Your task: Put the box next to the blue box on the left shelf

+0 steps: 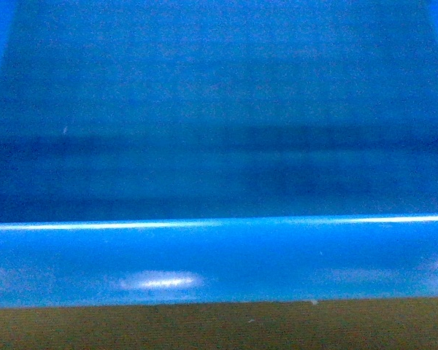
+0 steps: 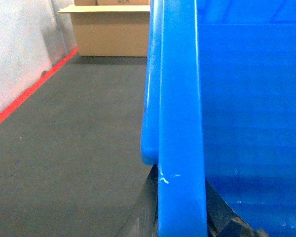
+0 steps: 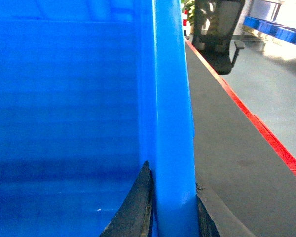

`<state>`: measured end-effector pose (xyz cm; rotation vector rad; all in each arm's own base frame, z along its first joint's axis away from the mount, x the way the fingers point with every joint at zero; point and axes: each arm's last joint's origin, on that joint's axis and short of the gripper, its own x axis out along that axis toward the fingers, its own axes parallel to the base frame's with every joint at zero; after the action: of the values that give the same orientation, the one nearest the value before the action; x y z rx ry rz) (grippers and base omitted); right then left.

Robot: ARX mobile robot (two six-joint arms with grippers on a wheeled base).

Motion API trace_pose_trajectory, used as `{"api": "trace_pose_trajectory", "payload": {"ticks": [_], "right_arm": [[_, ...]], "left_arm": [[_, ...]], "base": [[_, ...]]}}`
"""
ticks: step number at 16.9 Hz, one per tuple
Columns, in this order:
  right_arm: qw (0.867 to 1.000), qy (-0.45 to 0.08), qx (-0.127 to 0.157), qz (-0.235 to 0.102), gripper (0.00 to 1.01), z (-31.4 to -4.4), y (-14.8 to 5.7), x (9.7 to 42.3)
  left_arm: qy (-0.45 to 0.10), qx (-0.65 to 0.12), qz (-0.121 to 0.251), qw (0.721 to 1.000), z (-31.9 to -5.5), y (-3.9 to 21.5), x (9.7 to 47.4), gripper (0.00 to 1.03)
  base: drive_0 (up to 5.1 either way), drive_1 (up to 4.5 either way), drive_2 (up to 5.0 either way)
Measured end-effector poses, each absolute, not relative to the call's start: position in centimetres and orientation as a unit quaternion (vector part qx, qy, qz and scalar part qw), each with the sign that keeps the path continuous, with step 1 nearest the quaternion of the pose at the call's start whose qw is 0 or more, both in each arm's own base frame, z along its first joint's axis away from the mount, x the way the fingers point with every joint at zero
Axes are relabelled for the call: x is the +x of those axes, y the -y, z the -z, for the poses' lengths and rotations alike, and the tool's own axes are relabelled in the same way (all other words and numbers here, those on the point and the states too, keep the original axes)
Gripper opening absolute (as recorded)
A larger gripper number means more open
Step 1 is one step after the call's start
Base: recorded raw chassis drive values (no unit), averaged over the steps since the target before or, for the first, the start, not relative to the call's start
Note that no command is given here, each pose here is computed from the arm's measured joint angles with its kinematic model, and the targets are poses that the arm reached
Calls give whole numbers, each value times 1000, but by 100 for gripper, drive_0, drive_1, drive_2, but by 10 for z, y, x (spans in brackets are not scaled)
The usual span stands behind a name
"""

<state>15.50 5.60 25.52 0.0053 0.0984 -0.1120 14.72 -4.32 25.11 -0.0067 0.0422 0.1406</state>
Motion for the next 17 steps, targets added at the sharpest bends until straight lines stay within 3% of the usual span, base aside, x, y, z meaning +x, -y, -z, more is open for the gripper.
{"api": "trace_pose_trajectory", "payload": {"ticks": [17], "right_arm": [[997,-49,2,57,12,-255,-56,155]], "left_arm": [[-21,-3,-69,997,-251,43,147,8]], "base": [[-165,-165,-165]]}}
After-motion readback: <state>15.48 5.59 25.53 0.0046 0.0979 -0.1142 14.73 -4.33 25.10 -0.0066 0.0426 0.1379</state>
